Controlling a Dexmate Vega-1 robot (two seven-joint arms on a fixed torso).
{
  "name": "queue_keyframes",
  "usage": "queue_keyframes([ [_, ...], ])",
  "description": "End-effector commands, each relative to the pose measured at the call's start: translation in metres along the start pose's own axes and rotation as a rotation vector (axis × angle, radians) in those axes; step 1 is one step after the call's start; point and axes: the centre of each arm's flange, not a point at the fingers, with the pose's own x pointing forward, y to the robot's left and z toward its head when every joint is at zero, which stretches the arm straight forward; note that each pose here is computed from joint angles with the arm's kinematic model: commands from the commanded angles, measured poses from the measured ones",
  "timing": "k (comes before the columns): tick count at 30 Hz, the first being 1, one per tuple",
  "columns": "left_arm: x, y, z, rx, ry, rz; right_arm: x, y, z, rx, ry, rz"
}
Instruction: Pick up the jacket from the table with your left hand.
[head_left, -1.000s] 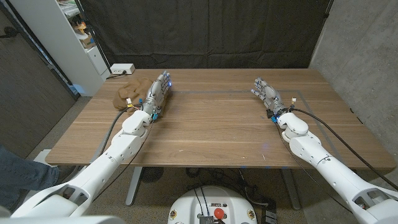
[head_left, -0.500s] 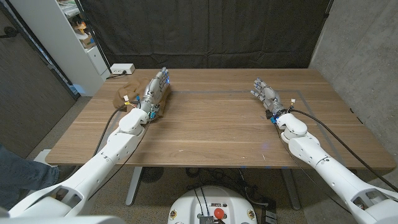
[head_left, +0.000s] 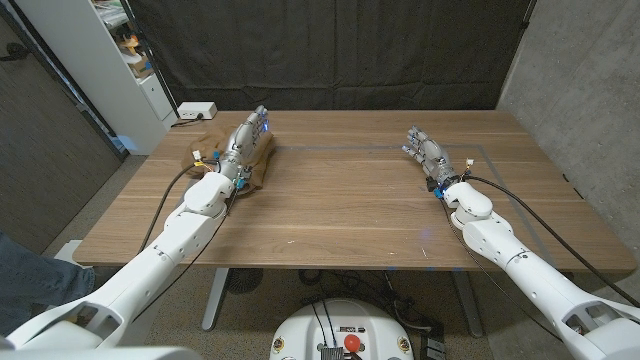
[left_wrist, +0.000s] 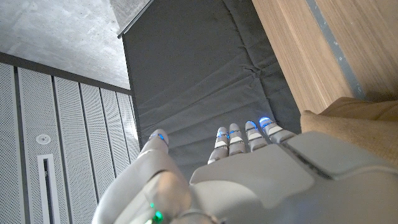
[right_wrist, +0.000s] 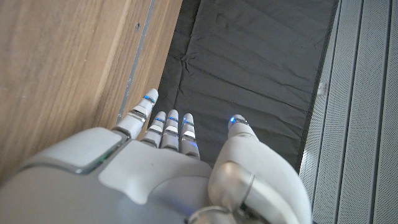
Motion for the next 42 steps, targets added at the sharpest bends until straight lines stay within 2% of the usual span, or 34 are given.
queue_keyframes([
  [1,-0.008,0.009,0.013,0.041,-0.021,0.012,0.004,-0.002,-0.003,-0.004,0.004,-0.009],
  [15,-0.016,0.019,0.02,0.055,-0.027,0.022,0.004,-0.003,-0.005,0.003,0.004,-0.014],
  [23,-0.021,0.028,0.02,0.066,-0.022,0.042,0.002,-0.004,-0.005,0.011,0.0,-0.02],
  [42,-0.036,0.047,0.032,0.109,-0.022,0.073,0.002,-0.003,-0.01,0.019,0.009,-0.02],
])
